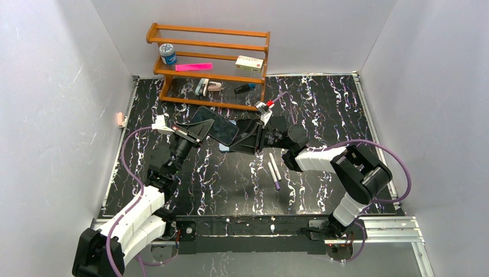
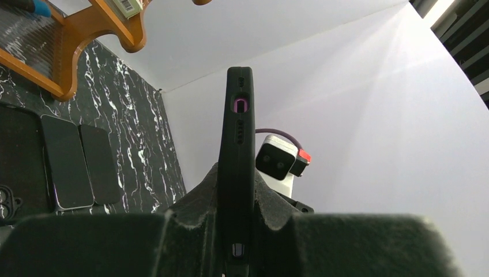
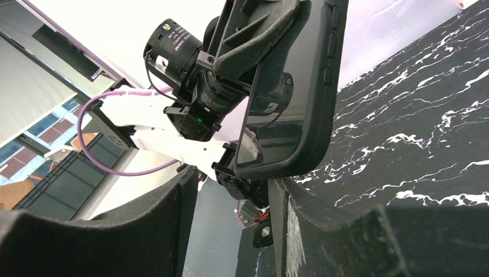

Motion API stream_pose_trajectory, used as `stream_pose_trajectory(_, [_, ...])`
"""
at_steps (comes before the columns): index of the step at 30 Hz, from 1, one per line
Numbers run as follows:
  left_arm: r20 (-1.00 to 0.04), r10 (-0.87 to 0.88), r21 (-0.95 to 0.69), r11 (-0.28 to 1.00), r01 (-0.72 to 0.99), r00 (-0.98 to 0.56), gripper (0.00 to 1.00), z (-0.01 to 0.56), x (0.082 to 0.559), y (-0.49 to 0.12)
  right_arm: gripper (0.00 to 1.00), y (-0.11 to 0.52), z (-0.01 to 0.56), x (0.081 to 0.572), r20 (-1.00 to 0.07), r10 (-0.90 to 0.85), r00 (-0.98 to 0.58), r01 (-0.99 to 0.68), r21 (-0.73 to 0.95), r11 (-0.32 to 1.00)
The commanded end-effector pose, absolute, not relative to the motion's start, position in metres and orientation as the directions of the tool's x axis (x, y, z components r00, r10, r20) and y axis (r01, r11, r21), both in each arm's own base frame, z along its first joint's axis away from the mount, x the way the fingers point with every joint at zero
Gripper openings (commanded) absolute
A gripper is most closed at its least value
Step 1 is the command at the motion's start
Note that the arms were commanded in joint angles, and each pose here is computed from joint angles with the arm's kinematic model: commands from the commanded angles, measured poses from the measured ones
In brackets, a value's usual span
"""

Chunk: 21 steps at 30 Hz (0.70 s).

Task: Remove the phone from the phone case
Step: Remove the phone case from the phone.

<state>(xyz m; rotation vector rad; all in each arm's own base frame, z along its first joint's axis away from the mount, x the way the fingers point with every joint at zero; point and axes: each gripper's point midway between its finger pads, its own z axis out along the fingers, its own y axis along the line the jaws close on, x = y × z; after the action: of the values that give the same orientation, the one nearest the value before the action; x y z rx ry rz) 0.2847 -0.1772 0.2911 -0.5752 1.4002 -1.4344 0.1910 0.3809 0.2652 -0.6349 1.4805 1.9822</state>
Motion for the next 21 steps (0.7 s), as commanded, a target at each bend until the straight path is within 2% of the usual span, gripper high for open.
stream_pose_trajectory(1, [-0.27, -0.902, -0.904, 0.118, 0.411, -0.336, 0.0, 0.323, 0.278, -0.17, 0.54, 0.388, 0.287, 0.198, -0.716, 0.236, -0.656, -0.754, 0.614, -0.233])
stream_pose_trajectory(10, [-0.249, -0.902, -0.908, 0.09, 0.41, -0.353, 0.0, 0.323, 0.275, -0.172, 0.48, 0.393, 0.289, 0.203, -0.727, 0.252, -0.638, -0.77, 0.597, -0.228])
stream_pose_trajectory(15, [-0.216, -0.911, -0.916, 0.064, 0.396, -0.352, 0.0, 0.323, 0.275, -0.169, 0.27, 0.394, 0.283, 0.202, -0.767, 0.251, -0.59, -0.807, 0.55, -0.217])
stream_pose_trajectory(21, [-0.157, -0.906, -0.94, 0.015, 0.34, -0.394, 0.0, 0.312, 0.278, -0.174, 0.07, 0.394, 0.273, 0.2, -0.863, 0.232, -0.448, -0.891, 0.412, -0.19])
